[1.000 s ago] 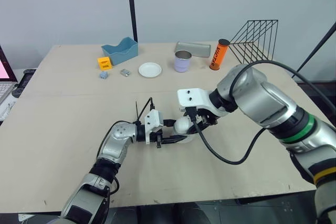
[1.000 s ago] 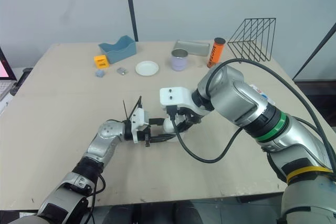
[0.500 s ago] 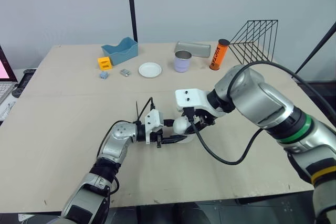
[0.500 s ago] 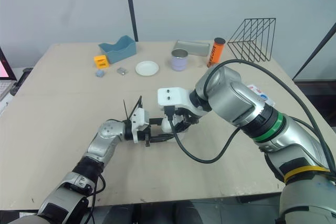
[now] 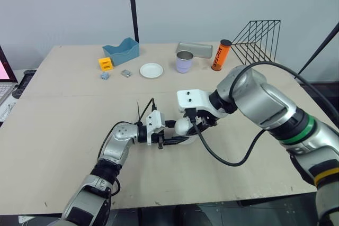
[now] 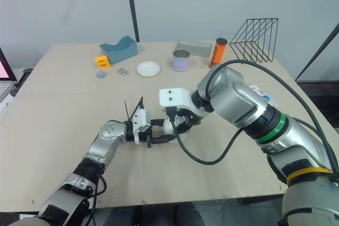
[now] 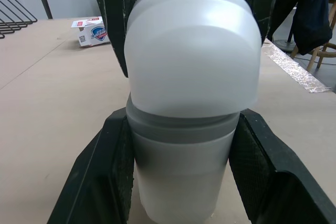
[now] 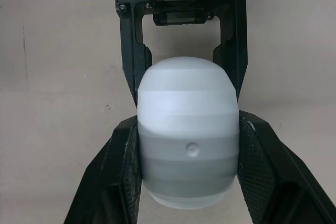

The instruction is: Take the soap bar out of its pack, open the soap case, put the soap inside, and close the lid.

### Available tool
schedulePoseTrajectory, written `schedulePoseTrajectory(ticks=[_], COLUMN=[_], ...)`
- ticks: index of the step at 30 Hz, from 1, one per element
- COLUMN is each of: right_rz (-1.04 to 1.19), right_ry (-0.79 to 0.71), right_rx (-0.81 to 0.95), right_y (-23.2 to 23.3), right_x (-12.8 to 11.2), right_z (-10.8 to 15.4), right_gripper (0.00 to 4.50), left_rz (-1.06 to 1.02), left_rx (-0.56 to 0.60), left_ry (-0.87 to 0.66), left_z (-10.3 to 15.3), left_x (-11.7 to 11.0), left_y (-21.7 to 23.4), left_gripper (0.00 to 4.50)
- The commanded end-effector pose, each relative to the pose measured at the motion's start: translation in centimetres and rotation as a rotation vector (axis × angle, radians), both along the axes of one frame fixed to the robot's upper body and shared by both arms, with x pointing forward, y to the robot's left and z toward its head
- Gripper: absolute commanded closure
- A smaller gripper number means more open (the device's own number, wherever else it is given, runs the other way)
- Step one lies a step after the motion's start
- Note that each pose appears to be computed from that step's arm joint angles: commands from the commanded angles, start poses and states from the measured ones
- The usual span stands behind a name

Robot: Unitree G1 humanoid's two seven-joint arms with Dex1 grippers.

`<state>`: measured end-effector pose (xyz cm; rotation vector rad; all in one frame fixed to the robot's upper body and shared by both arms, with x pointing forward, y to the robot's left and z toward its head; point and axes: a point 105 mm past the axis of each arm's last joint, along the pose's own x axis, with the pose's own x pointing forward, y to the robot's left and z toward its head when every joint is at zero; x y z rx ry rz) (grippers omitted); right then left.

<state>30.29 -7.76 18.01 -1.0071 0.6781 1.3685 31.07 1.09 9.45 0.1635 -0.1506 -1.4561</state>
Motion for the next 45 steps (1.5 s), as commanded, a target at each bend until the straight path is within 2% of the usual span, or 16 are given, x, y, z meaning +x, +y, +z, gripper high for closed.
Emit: schedulePoseTrajectory(ticks=[1, 20, 21, 24, 26, 35, 45], right_rz=[0.0, 0.022, 0.023, 0.019, 0.013, -0.002, -0.015], right_ry=[-0.001, -0.01, -0.01, -0.013, -0.014, -0.03, -0.084], right_rx=[-0.015, -0.007, -0.009, -0.01, -0.007, 0.0, 0.04], right_y=[-0.3, -0.1, -0.1, -0.1, 0.0, 0.0, -0.7], right_x=[0.0, -0.3, -0.3, -0.3, -0.2, 0.2, -0.2], right_z=[-0.1, 0.1, 0.1, 0.0, 0.1, 0.5, 2.9], right_gripper=[2.63, 2.63, 2.13, 1.05, 0.07, 0.02, 0.02], left_rz=[-0.012, -0.014, -0.014, -0.015, -0.015, -0.015, -0.01], left_rx=[0.024, 0.029, 0.028, 0.028, 0.028, 0.027, 0.028], left_ry=[0.006, 0.017, 0.017, 0.016, 0.016, 0.018, 0.024], left_z=[-0.4, -0.4, -0.4, -0.4, -0.4, -0.4, -0.5], left_x=[-0.1, -0.2, -0.2, -0.2, -0.1, -0.2, -0.2], left_y=[-0.3, -0.2, -0.3, -0.3, -0.2, -0.2, -0.1], left_gripper=[2.51, 2.51, 2.51, 2.51, 2.51, 2.51, 2.51])
